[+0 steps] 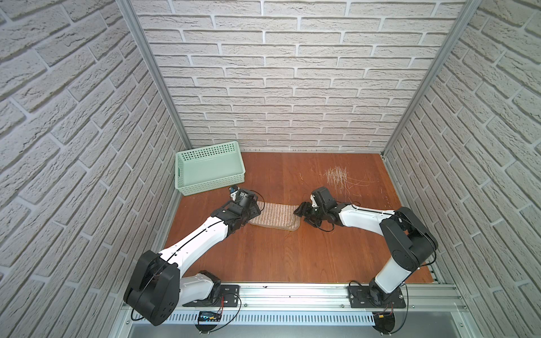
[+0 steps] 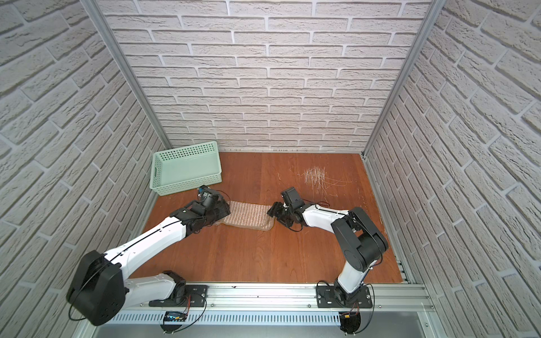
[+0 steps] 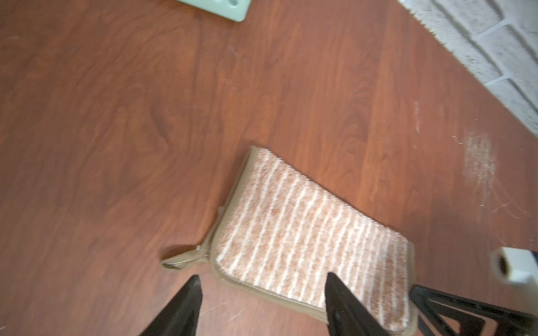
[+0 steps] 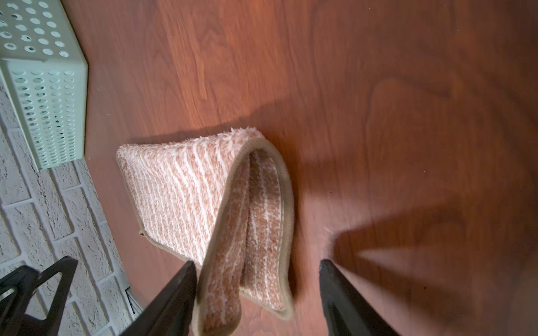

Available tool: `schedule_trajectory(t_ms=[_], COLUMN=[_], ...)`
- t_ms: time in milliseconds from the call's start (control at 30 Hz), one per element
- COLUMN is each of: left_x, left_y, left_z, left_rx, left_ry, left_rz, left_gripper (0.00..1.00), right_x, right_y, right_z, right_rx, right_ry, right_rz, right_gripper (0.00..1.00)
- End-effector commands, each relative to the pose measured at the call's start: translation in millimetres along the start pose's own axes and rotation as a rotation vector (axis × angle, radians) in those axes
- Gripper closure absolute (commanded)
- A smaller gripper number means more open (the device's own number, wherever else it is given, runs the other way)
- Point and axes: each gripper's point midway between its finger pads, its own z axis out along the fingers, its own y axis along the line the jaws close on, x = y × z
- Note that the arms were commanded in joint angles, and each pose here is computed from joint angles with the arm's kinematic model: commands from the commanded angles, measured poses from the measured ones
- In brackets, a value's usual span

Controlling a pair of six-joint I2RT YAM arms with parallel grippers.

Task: Fold the square dishcloth
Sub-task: Fold the cleaning item at the center of the board.

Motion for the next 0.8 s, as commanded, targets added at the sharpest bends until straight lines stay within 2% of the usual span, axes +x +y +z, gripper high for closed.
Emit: schedule_trajectory(t_ms=[0, 167, 500, 767], left_x=[12, 22, 32, 35], left_y=[31, 43, 47, 53], left_z=[3, 21, 42, 52], left_rx=[-0.087, -0.113, -0.129, -0.155], left_ry=[0.064, 0.130, 0.182, 0.201], left_rz=[0.030, 0.029, 0.045, 0.055], left_gripper=[0.29, 0.29, 0.40, 0.41], right_x=[8, 13, 22, 26], right_y=[-3, -5, -22, -32], right_z=[7, 9, 16, 23], right_rx=[0.014, 0.025, 0.058, 0.075], right_ry=[0.025, 0.037, 0.057, 0.071], right_rz=[-0.017, -0.025, 0.002, 0.009], right_gripper=[0.31, 0.33, 0.58, 0.78])
